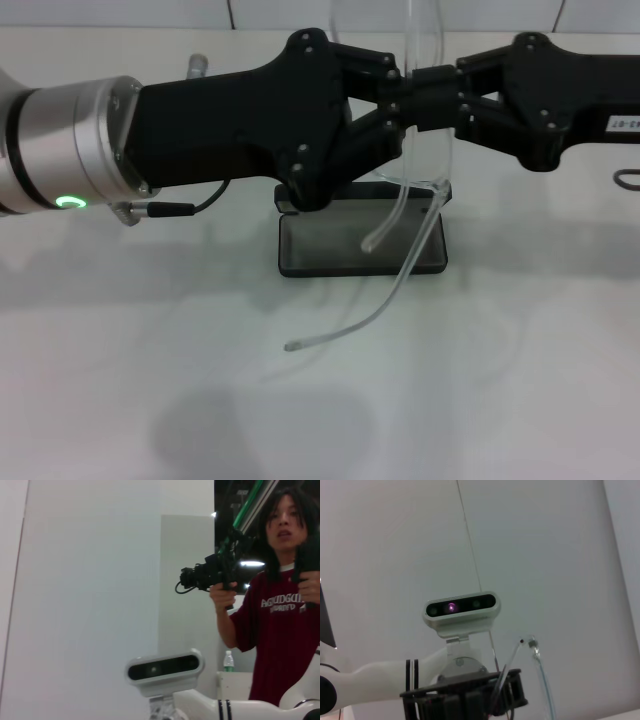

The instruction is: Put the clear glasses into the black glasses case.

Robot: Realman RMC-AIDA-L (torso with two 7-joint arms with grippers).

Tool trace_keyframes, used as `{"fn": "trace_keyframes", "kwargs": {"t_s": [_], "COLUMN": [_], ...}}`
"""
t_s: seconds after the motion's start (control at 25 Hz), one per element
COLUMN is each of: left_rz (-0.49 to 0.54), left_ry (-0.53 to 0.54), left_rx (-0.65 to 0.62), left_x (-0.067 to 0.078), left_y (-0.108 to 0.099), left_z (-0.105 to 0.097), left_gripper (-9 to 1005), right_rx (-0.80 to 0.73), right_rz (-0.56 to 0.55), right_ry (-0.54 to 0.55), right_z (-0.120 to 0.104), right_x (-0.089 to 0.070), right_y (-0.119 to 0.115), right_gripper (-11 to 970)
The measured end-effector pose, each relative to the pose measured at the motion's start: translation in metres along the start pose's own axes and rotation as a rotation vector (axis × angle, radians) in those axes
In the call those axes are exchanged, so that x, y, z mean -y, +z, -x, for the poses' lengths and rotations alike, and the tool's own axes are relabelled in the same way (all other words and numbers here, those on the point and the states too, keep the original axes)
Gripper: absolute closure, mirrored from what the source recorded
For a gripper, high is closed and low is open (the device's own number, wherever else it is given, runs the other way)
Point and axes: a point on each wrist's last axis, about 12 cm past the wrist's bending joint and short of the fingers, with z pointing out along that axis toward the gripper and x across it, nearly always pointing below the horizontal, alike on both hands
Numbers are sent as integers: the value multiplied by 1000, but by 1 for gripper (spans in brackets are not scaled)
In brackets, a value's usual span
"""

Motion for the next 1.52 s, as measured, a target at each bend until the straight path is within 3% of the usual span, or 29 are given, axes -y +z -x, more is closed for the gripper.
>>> {"fn": "trace_keyframes", "kwargs": {"t_s": [0.32,0.76,1.08,1.28,1.52], "left_rz": [60,63,11,21,-18], "left_ry": [16,16,21,8,-7], "left_rx": [5,10,76,121,116], "left_x": [0,1,10,15,18], "left_y": [-10,-11,-18,-30,-26], "left_z": [-8,-9,0,5,2], "left_gripper": [927,927,927,927,927], "right_rx": [12,19,74,226,555], "right_rz": [12,5,-62,-46,1], "right_ry": [-3,12,10,-5,-113], "right_z": [1,-3,-8,-4,-4], "right_x": [-1,-2,-5,-19,-37], "right_y": [4,1,-19,-48,-85], "right_gripper": [891,894,896,903,905]}}
